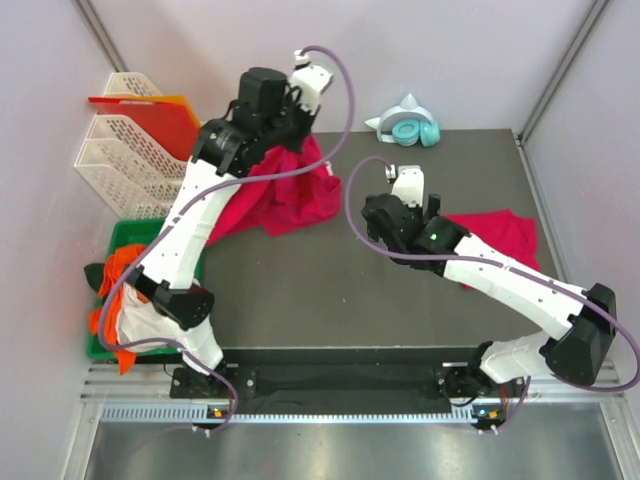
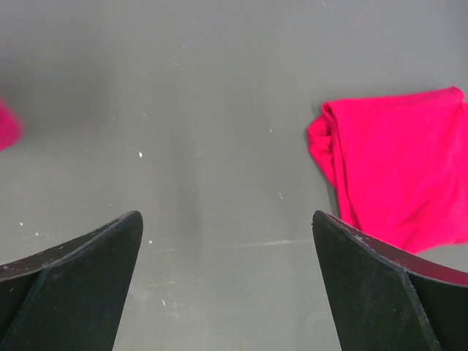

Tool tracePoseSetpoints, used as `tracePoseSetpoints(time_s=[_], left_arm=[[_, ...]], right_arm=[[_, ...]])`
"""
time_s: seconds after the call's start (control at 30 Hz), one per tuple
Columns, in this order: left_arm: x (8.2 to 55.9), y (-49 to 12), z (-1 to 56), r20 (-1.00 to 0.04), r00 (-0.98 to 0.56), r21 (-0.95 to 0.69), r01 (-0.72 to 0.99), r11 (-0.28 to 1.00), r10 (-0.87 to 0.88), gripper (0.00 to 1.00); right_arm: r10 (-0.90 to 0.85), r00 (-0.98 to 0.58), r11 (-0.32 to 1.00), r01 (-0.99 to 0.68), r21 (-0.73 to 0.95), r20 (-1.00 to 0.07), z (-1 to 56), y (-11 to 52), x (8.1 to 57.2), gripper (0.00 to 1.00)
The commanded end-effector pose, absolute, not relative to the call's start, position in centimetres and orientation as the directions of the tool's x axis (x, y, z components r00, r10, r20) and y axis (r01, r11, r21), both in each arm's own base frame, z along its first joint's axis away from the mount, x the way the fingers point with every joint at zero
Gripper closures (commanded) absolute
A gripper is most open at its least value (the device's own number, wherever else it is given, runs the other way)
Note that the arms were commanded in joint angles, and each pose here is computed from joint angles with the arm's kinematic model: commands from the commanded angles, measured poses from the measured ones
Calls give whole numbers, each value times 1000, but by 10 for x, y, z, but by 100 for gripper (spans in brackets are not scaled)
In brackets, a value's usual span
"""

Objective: Fold and stack the t-shirts
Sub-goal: Move the tshirt to the center of the board

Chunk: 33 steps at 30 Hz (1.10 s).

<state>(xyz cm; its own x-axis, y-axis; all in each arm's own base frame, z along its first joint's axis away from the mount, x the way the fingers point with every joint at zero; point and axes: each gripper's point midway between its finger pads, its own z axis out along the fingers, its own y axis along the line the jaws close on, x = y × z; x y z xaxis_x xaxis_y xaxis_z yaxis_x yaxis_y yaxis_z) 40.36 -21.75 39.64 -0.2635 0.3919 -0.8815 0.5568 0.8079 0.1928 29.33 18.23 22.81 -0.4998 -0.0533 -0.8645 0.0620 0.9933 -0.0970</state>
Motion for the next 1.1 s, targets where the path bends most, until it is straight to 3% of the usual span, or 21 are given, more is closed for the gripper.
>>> tracePoseSetpoints(time_s=[0.0, 0.23, 0.47, 0.73, 1.07], left_arm=[[390, -230, 507, -960, 3, 243, 503, 829, 279, 100], [368, -198, 585, -959, 204, 259, 352, 899, 197, 100], [362, -196, 503, -961, 17, 259, 408, 876, 276, 100], [355, -194, 531, -966, 54, 253, 409, 877, 253, 100], [366, -204, 493, -956, -40, 245, 438, 865, 291, 100]], right_arm=[[-15, -458, 991, 114, -76, -889, 255, 175, 285, 0], [9, -438, 987, 151, -63, -899, 267, 169, 276, 0], [25, -406, 988, 148, -39, -914, 287, 172, 278, 0], [34, -390, 992, 128, -18, -920, 294, 183, 281, 0], [22, -390, 999, 54, 1, -921, 287, 215, 277, 0]])
